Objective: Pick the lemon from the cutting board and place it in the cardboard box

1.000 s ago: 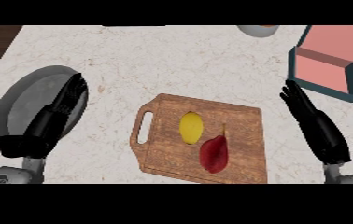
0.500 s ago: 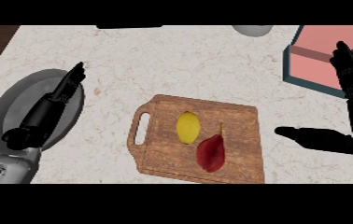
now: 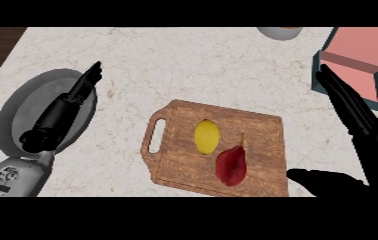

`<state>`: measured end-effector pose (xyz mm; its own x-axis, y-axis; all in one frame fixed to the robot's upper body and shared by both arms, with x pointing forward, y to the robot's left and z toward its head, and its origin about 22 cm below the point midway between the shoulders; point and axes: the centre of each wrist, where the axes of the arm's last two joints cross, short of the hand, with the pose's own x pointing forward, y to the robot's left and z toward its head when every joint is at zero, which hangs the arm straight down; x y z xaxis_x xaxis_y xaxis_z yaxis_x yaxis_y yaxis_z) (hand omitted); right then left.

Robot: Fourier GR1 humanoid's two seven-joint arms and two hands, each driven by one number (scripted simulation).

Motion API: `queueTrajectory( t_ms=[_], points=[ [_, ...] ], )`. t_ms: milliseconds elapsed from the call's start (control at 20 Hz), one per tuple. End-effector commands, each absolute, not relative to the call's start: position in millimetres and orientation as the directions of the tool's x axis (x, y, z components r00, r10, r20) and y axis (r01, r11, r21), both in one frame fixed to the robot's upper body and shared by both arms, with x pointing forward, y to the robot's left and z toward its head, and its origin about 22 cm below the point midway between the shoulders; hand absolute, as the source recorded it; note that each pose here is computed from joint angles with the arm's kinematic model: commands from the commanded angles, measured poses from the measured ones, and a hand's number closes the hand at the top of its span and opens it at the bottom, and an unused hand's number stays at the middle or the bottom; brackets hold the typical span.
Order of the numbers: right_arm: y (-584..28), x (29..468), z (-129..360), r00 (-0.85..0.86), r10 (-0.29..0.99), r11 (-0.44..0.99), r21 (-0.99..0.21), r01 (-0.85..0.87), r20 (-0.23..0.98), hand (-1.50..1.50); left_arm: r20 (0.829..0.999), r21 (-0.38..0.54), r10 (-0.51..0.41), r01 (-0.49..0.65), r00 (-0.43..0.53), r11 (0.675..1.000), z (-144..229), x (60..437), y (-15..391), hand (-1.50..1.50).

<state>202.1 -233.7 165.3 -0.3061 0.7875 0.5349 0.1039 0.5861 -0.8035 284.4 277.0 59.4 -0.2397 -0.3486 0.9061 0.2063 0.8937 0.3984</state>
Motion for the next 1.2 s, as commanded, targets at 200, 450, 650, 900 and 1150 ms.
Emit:
queueTrajectory(
  t_ms=[200,450,650,900,1150],
  points=[
    [-192.9,189.3,186.9,-0.213,0.943,0.230,-0.964,-0.135,0.255,-1.50,0.910,0.386,-0.321,0.251,-0.263,0.888,63.2,292.3,260.5,0.00],
    [-148.1,195.6,195.3,-0.171,0.973,0.114,-0.968,-0.221,0.154,-1.50,0.899,0.412,-0.347,0.249,-0.267,0.877,65.5,290.7,260.0,0.00],
    [-106.4,206.5,189.7,-0.147,0.984,0.056,-0.963,-0.262,0.097,-1.50,0.906,0.402,-0.341,0.254,-0.253,0.880,56.3,294.9,269.3,0.00],
    [-61.8,218.8,179.8,-0.109,0.990,0.049,-0.940,-0.337,0.090,-1.50,0.902,0.402,-0.337,0.245,-0.269,0.882,67.3,297.8,250.5,0.00],
    [-38.1,219.4,154.4,-0.065,0.994,0.057,-0.915,-0.398,0.090,-1.50,0.904,0.397,-0.337,0.222,-0.261,0.891,72.6,295.3,270.3,0.00]
  ],
)
